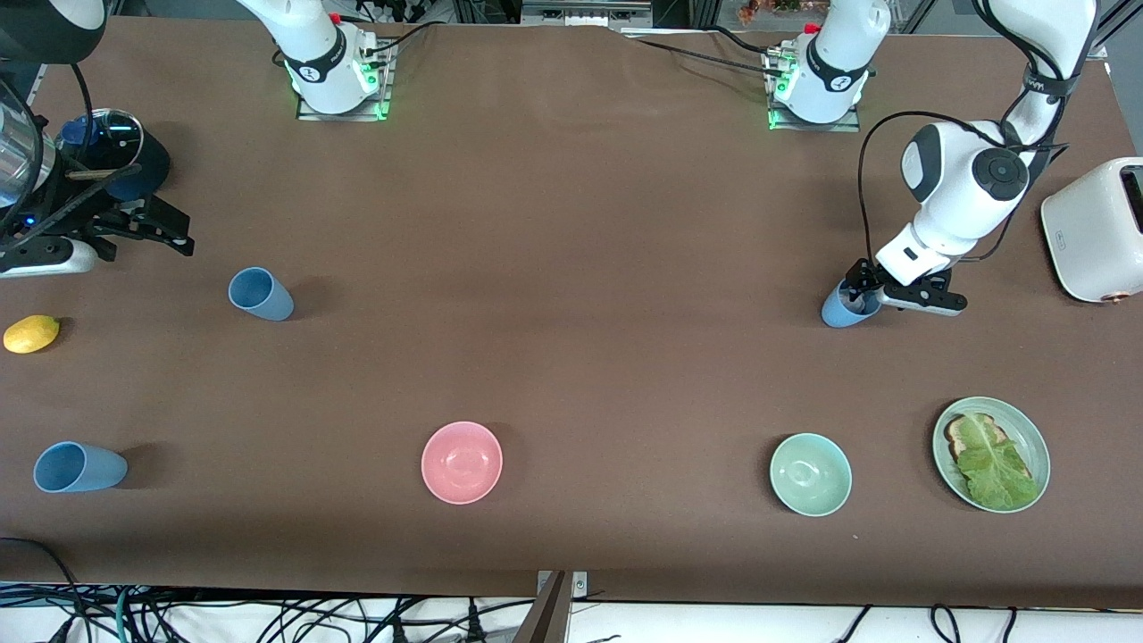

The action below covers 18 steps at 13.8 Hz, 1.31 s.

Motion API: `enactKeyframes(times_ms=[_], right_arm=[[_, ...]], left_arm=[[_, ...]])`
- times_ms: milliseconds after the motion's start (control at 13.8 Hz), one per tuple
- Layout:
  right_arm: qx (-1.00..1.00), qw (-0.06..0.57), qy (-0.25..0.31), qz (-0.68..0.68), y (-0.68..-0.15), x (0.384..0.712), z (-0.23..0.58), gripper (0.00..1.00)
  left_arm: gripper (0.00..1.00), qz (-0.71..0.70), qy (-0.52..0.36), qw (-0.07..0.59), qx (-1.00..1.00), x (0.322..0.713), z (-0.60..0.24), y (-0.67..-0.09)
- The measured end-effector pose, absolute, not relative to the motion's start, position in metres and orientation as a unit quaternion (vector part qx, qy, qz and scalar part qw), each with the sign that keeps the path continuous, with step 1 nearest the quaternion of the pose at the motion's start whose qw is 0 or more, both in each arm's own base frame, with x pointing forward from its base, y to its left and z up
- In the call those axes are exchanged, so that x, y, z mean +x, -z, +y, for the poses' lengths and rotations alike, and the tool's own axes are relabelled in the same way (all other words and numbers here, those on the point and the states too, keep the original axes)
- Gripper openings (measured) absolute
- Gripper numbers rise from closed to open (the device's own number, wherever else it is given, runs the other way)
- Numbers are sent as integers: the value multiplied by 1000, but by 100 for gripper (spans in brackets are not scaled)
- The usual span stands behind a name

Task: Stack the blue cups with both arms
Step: 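Close the left gripper on the rim of the tissue cup, then lift the tissue cup and carry it to the table center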

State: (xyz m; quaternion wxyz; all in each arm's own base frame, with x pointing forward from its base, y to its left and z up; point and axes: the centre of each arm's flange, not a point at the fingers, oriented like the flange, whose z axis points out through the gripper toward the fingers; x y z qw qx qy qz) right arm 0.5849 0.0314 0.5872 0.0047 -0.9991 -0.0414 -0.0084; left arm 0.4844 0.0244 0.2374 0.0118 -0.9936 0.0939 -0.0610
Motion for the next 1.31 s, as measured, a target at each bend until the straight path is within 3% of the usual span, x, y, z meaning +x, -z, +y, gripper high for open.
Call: enactKeyframes(times_ms=[508,1017,1307], right_arm=[[-999,5,9,-41,-587,585,31,100],[-999,5,9,-41,-587,585,31,100],[-999,5,9,-41,-587,585,31,100]], left_arm=[[6,97,67,13,-993,486,23,-238],[6,98,69,13,-993,489,22,-243],[6,100,23,5,-995,512,21,-292]])
